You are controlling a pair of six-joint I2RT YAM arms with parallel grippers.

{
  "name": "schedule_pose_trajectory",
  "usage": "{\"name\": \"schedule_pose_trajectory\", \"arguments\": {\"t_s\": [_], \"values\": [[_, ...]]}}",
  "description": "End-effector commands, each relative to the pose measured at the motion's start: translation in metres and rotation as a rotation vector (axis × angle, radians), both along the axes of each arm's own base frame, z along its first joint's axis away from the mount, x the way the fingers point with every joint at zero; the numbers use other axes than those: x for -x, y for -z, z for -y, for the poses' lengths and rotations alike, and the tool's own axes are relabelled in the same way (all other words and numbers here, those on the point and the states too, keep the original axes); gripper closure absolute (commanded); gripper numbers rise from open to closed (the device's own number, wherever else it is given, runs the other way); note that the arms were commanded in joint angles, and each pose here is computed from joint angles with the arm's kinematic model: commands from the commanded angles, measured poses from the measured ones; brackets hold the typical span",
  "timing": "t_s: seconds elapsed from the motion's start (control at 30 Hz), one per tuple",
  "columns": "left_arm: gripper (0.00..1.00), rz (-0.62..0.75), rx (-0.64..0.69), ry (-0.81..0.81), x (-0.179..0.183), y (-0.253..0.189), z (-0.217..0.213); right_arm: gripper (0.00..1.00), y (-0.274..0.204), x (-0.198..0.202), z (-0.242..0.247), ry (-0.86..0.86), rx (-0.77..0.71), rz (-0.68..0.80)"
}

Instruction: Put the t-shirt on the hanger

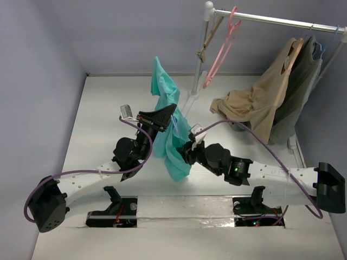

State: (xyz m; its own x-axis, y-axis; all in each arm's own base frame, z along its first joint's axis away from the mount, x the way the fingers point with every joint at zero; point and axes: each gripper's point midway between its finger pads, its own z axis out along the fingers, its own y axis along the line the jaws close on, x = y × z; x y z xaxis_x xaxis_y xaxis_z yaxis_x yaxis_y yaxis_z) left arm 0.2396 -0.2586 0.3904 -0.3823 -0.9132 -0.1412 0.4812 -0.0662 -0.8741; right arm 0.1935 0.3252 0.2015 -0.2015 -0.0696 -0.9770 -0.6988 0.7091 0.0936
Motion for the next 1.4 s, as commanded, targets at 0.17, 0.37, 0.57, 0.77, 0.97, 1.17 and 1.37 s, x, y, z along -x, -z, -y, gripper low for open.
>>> {"name": "schedule_pose_trajectory", "arguments": {"t_s": [0.17,0.37,0.57,0.77,0.97,1.17,1.37], "values": [[1.0,0.071,0.066,-0.044,0.007,-0.033,-0.022,0.21,-0.037,0.009,-0.014,-0.059,-0.071,-0.013],[1.0,0.094,0.051,-0.081,0.005,-0.045,-0.027,0.07,0.019,0.023,0.013,-0.024,-0.062,-0.134],[1.0,0.108,0.042,-0.102,0.002,-0.055,-0.029,0.12,0.031,0.033,0.027,-0.015,-0.067,-0.153],[1.0,0.097,0.037,-0.076,-0.001,-0.051,-0.02,0.48,0.032,0.024,0.019,0.008,-0.061,-0.133],[1.0,0.076,0.021,-0.074,-0.003,-0.043,-0.018,0.57,0.009,0.014,0.006,0.019,-0.1,-0.08],[1.0,0.06,0.028,-0.054,-0.003,-0.035,-0.016,0.69,-0.009,0.004,0.002,0.048,-0.12,-0.034],[1.0,0.058,0.036,-0.03,-0.002,-0.032,-0.011,0.77,-0.012,-0.003,-0.001,0.082,-0.124,-0.015]]}}
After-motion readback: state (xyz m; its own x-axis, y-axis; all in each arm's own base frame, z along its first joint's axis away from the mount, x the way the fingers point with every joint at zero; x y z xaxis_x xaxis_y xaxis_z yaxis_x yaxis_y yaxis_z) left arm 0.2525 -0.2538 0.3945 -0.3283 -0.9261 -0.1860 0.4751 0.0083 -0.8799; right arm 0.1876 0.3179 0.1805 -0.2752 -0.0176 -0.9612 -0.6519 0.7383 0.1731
